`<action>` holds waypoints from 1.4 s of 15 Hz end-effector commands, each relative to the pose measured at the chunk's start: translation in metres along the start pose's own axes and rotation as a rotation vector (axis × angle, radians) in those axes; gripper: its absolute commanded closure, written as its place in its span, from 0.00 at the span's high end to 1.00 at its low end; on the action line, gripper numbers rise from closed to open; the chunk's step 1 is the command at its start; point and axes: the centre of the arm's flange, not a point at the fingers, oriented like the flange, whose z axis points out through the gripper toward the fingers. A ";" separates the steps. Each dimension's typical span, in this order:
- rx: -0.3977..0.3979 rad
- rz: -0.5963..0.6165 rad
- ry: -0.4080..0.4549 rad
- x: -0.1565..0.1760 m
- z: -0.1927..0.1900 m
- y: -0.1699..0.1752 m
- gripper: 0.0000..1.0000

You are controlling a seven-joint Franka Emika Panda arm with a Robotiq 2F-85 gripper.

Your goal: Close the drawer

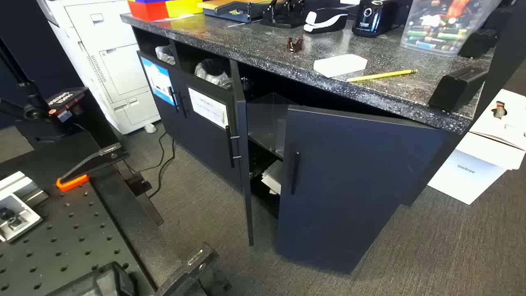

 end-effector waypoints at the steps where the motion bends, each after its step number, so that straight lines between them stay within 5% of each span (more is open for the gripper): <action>1: -0.001 0.001 0.001 0.000 -0.001 0.000 1.00; 18: -0.001 0.001 0.003 0.000 -0.001 0.000 1.00; 21: 0.030 0.002 -0.038 0.047 0.032 -0.018 1.00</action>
